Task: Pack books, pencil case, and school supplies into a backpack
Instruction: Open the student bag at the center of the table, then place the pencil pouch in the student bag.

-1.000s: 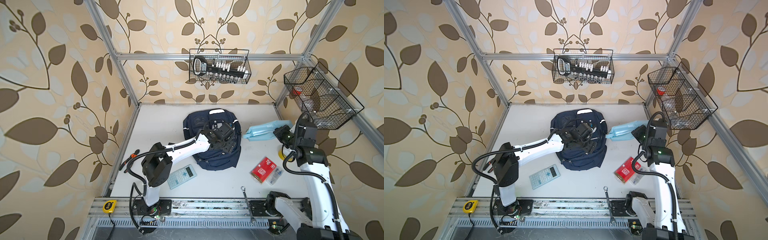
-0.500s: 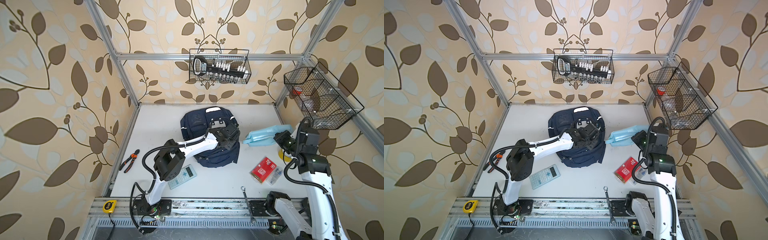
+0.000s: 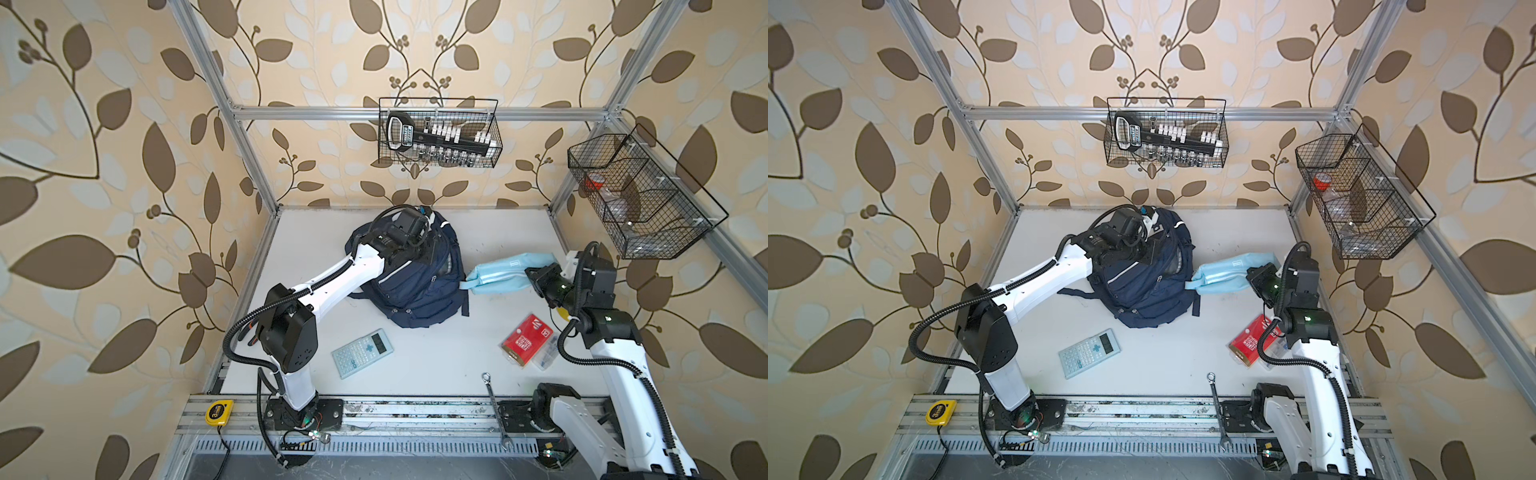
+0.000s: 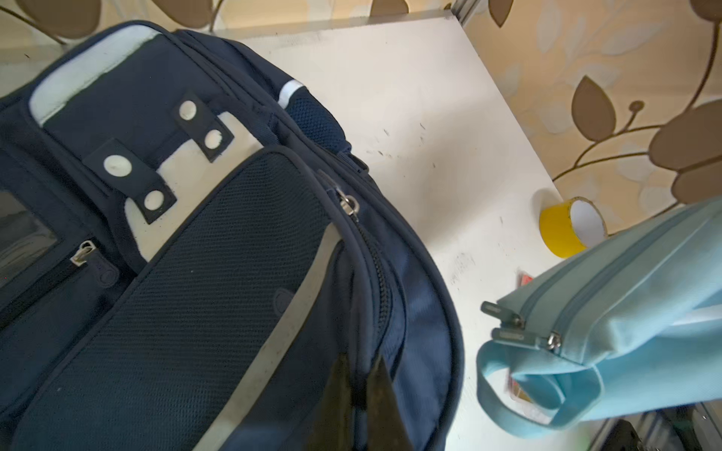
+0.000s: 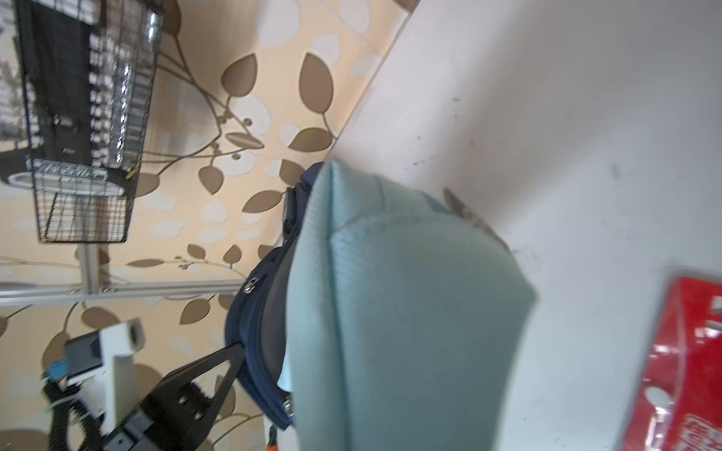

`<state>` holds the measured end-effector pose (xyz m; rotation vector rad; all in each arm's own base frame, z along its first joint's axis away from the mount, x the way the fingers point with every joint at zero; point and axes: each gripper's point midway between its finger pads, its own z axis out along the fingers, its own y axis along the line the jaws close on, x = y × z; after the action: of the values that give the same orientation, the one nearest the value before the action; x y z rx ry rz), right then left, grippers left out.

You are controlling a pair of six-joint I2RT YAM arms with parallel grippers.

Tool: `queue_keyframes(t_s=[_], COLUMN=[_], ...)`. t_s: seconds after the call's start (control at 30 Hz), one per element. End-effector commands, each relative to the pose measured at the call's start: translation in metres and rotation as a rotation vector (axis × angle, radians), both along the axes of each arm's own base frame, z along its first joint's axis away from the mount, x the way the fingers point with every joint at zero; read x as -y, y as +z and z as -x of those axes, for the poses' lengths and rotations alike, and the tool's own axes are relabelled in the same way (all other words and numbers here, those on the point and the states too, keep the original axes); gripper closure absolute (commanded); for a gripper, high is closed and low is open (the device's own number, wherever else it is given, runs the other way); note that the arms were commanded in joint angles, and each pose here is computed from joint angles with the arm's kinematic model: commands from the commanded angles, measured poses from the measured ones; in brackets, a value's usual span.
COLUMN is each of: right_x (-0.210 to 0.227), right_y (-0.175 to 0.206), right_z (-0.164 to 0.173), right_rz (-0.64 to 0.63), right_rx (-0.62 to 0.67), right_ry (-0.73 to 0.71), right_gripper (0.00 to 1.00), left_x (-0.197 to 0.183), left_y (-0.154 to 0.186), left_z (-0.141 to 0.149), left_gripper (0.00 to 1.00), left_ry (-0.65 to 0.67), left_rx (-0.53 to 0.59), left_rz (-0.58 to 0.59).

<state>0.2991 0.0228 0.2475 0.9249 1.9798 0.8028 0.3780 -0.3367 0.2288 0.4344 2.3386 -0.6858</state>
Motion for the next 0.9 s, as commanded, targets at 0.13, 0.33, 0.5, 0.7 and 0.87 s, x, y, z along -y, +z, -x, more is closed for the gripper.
queue_keyframes(t_s=[0.13, 0.33, 0.5, 0.7, 0.87], right_x=[-0.003, -0.001, -0.037, -0.126, -0.197], right_y=[0.028, 0.002, -0.007, -0.021, -0.052], right_z=[-0.026, -0.055, -0.077, -0.075, -0.081], right_rz=[-0.04, -0.071, -0.086, -0.069, -0.12], right_rx=[0.127, 0.105, 0.103, 0.099, 0.104], right_ry=[-0.077, -0.11, -0.01, 0.148, 0.323], right_gripper=[1.0, 1.0, 1.0, 1.0, 1.0], left_x=[0.024, 0.026, 0.029, 0.024, 0.027], left_y=[0.076, 0.082, 0.085, 0.096, 0.119], left_z=[0.01, 0.013, 0.013, 0.007, 0.006], left_gripper=[1.0, 1.0, 1.0, 1.0, 1.0], left_ry=[-0.077, -0.09, -0.109, -0.103, -0.144], left_rx=[0.124, 0.131, 0.135, 0.166, 0.191], left_rz=[0.205, 0.237, 0.249, 0.264, 0.328])
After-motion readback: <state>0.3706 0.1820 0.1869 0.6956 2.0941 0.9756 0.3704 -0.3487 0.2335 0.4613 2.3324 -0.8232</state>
